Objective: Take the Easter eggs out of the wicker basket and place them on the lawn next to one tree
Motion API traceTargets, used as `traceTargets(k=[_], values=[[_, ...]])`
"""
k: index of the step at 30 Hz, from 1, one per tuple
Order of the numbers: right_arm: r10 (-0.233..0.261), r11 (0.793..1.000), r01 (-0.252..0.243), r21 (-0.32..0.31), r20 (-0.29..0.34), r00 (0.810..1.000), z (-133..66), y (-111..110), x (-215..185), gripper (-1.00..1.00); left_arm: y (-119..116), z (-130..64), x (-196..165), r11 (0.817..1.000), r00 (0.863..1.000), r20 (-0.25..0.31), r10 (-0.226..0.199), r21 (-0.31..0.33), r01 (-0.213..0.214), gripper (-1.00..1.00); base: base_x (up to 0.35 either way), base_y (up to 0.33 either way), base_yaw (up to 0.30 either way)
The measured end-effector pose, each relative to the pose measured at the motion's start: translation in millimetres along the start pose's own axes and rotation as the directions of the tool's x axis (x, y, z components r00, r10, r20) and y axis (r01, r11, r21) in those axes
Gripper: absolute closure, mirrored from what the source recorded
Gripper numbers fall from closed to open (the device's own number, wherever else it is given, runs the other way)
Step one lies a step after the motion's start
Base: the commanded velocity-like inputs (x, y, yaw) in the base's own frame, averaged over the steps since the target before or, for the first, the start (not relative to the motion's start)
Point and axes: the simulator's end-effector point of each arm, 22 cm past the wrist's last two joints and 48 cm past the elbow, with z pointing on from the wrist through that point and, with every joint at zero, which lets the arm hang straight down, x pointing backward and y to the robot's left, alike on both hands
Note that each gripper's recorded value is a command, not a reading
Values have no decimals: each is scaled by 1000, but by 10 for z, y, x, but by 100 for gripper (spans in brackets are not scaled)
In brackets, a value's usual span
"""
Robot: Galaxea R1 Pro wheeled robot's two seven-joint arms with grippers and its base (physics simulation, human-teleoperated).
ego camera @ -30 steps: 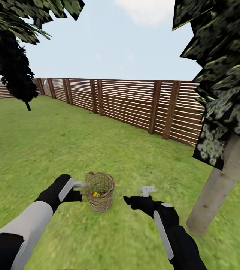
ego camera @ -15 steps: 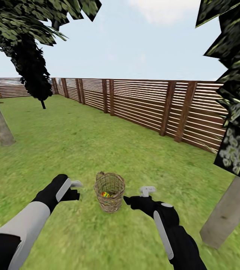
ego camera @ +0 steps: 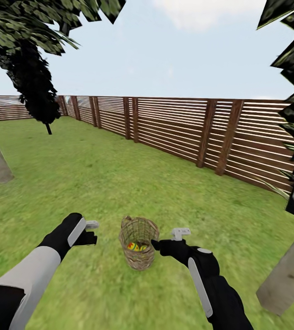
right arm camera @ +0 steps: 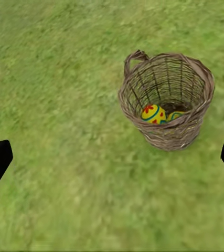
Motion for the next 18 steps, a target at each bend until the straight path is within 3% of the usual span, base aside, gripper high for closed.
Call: traceTargets(k=[6,10,18], values=[[-4,1000,4,-4,3,1000,-8,28,-16,-100,2,-16,-9,1000,1000,3,-1,2,1,-100,251,224,-166],[-35,999,35,-29,-5,999,11,185,10,-100,4,-18,-10,1000,1000,3,-1,3,1,-100,241,219,-26],[-41,999,40,-32,-5,999,13,205,12,-100,-2,-18,-9,1000,1000,3,-1,5,1,-100,226,209,-3]])
